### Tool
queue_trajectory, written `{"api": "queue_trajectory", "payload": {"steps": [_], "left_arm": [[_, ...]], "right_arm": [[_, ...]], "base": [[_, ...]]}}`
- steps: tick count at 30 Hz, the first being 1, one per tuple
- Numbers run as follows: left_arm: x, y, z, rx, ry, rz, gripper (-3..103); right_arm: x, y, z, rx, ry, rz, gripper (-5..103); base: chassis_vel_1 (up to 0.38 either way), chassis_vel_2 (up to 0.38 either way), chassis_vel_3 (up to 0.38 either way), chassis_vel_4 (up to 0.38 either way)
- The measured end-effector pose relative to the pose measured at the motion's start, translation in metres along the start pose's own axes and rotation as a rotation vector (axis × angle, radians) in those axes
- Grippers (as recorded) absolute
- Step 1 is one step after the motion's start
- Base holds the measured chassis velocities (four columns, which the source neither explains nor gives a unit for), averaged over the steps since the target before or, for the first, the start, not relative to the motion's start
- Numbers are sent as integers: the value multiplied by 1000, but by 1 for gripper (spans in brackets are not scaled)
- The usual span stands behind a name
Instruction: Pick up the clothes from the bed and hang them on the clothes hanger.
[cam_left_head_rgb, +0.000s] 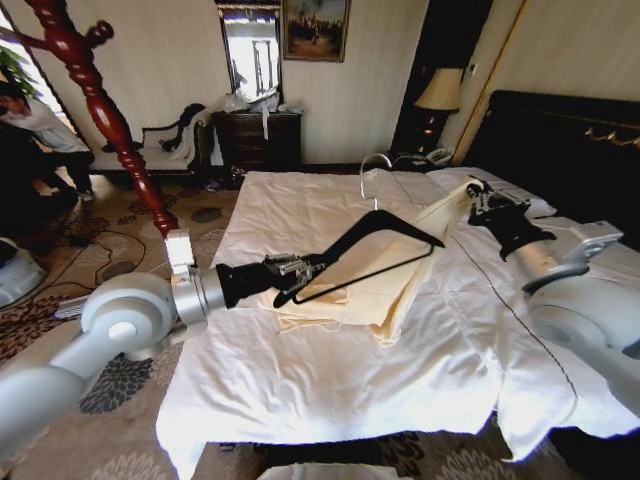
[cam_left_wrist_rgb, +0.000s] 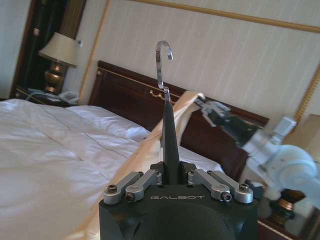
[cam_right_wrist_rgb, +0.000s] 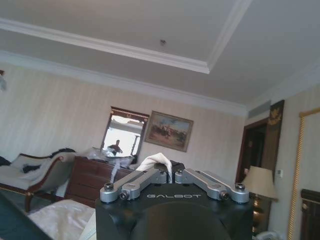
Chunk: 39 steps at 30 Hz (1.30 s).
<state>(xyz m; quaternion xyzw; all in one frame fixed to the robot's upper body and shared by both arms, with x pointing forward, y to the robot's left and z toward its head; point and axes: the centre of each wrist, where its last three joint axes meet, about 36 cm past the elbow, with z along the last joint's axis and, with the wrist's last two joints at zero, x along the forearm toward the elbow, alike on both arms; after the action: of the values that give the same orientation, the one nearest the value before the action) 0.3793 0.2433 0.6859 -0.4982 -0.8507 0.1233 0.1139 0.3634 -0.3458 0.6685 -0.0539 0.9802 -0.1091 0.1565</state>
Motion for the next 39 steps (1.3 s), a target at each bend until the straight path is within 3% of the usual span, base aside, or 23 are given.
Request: {"api": "queue_trajectory", "payload": {"steps": [10, 20, 31, 39], "left_arm": [[3, 11, -8, -27, -14, -52, 16], [-4, 26, -4, -7, -45, -82, 16], [-6, 2, 29, 31, 17, -19, 16], [-7, -9, 47, 59, 47, 12, 16]], "right_arm": [[2, -2, 4, 27, -10, -3, 2], [5, 6, -2, -71, -162, -213, 2], [3, 4, 1, -80, -177, -236, 2], [-2, -3, 1, -65, -178, -166, 2]], "base": [[0, 0, 0, 0], [0, 0, 0, 0], [0, 0, 0, 0], [0, 0, 0, 0]]}}
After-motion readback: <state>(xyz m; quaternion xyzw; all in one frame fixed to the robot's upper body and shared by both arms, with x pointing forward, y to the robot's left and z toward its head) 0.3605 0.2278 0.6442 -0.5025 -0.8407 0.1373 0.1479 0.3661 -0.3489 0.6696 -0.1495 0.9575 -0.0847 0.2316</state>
